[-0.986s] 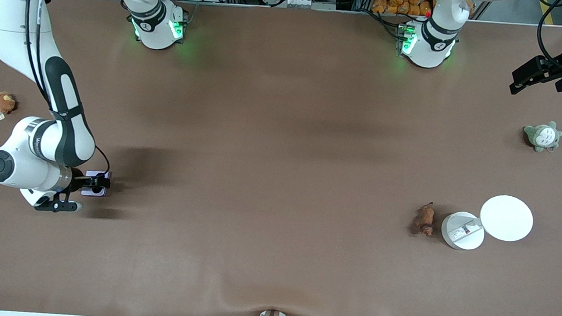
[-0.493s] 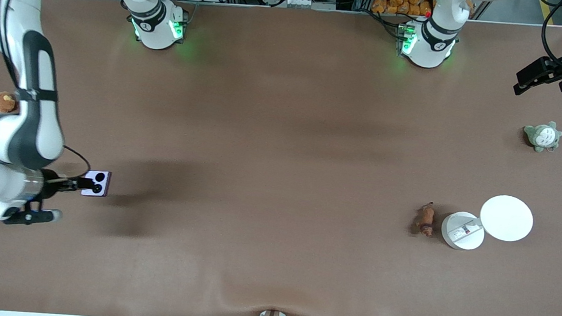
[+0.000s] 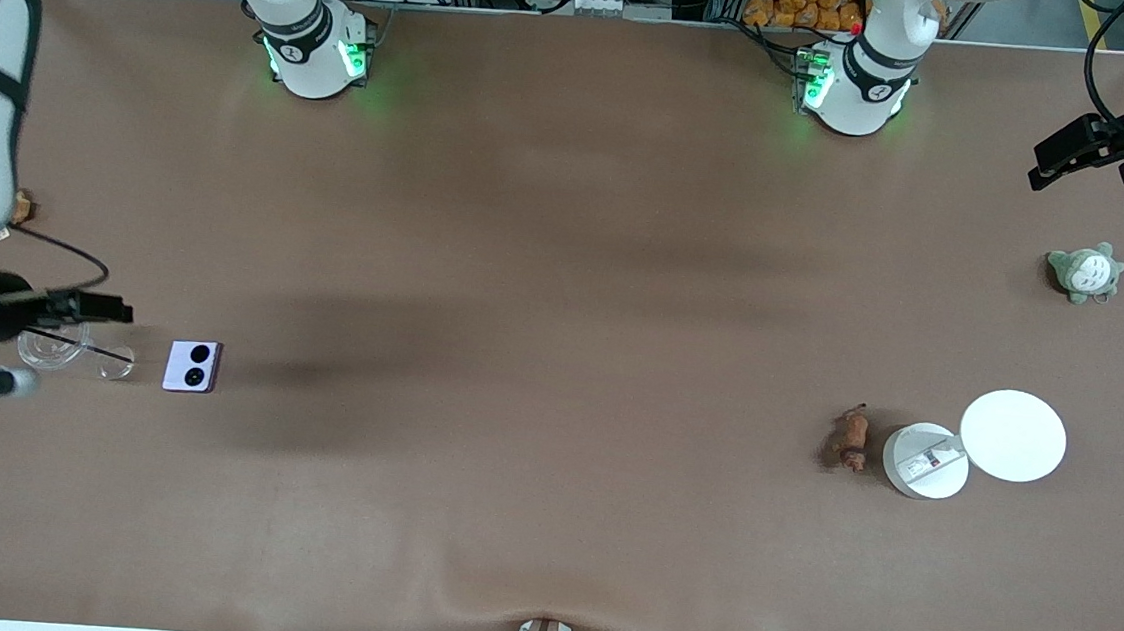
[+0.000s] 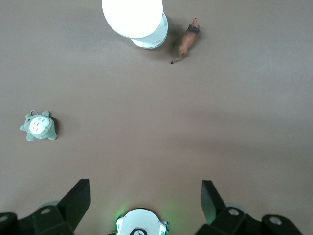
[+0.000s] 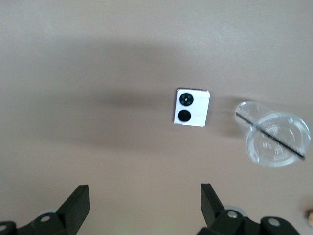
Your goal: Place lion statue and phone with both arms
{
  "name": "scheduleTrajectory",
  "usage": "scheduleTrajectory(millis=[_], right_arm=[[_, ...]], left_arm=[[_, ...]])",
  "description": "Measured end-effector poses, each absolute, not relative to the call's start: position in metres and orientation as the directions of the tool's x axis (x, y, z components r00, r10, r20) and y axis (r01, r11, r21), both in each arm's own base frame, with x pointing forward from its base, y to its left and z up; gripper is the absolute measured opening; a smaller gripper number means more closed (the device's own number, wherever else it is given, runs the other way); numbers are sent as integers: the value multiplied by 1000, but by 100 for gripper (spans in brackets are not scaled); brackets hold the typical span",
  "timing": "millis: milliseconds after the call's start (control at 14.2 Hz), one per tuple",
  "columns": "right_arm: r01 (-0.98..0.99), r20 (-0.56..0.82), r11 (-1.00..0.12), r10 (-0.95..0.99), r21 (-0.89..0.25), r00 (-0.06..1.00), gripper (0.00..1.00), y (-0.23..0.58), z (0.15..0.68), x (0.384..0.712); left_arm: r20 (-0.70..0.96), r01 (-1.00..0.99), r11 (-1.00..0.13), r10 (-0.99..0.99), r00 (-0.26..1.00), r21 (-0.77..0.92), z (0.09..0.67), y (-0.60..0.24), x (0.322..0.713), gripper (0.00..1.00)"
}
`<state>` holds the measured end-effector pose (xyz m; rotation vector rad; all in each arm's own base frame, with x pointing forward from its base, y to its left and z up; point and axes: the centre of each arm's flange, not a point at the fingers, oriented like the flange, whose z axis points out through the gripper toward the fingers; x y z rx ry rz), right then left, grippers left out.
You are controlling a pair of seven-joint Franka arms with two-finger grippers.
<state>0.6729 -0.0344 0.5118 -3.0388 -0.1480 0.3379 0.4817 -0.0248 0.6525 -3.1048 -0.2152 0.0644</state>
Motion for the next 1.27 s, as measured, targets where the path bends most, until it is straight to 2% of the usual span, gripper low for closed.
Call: scheduleTrajectory(millis=[211,493,775,986,1268], right_arm=[[31,-178,-997,44,-72,983,100,-10,573,646],[7,-142,-997,17,-73,990,100,-21,624,611],[-12,-109,-996,-2,-88,994,100,-34,665,547],[-15,-98,-996,-6,-87,995,100,-38,673,506],[11,-91,-1000,13,-23,996,100,-28,663,502]], left_arm=[[-41,137,-990,138,990,-32,652,-25,482,100],[-43,137,-990,138,989,-32,651,-25,482,100],[-45,136,-990,138,989,-33,650,-25,482,100],[-45,136,-990,137,989,-33,650,-25,482,100],[-45,136,-990,137,990,-33,650,-26,482,100]])
